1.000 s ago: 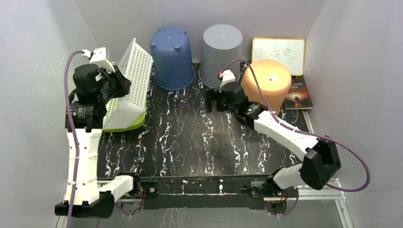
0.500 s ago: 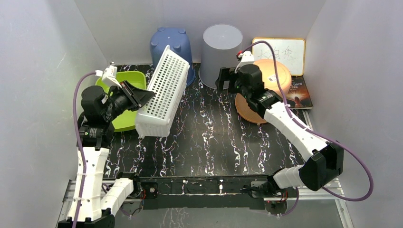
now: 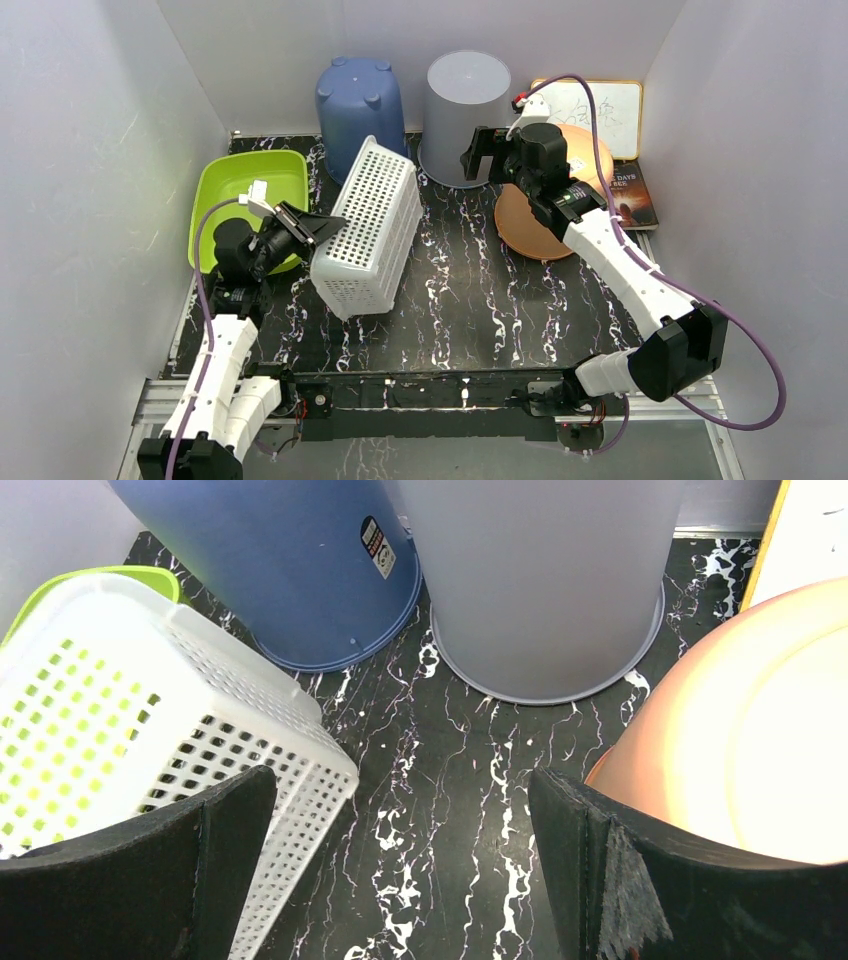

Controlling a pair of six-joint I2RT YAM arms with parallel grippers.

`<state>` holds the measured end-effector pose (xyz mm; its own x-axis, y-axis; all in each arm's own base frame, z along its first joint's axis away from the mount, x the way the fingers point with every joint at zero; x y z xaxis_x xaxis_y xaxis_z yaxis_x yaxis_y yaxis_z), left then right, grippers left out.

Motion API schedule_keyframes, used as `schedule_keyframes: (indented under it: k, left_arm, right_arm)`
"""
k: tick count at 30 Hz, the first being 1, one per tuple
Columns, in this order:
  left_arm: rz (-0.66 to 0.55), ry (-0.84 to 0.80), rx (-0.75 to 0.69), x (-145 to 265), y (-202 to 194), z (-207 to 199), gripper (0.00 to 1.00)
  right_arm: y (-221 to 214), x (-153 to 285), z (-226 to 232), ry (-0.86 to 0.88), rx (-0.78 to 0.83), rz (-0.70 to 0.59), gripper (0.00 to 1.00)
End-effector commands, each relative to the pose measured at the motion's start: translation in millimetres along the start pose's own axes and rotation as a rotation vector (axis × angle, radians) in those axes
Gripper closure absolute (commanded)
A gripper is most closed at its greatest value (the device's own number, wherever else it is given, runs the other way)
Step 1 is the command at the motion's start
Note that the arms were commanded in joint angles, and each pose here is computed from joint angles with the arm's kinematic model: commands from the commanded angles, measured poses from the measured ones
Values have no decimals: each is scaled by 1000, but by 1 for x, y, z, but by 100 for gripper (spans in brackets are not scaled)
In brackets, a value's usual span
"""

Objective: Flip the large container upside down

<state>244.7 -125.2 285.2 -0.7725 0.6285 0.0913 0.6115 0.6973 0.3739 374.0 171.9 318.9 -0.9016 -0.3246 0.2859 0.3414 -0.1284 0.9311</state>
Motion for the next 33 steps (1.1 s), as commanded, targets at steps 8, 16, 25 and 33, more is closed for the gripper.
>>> schedule_keyframes:
  k: [8, 16, 25, 33]
  left_arm:
    - [26, -285, 122, -8, -6, -28, 100]
    - [91, -194, 164, -32, -33, 11, 100]
    - [109, 120, 62, -34, -49, 83, 100]
    - [136, 395, -18, -24, -59, 145, 100]
  right_arm:
    - [23, 0, 5, 26, -13, -72, 2]
    - [17, -6, 2, 24, -13, -60, 2]
    - [6, -12, 2, 39, -15, -40, 2]
    - [-9, -17, 2, 57, -22, -12, 2]
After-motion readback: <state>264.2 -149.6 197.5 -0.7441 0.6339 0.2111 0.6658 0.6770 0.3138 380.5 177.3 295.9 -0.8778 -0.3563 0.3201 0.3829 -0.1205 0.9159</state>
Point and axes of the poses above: each gripper's point midway between its finger pads, its own x axis back along the fingers, its own z axis along the line the jaws close on, y = z × x, the point moved 3 cm from there along x, back along the fingers, and after that the axes turned 2 degrees about x, right-handed, at the moved point
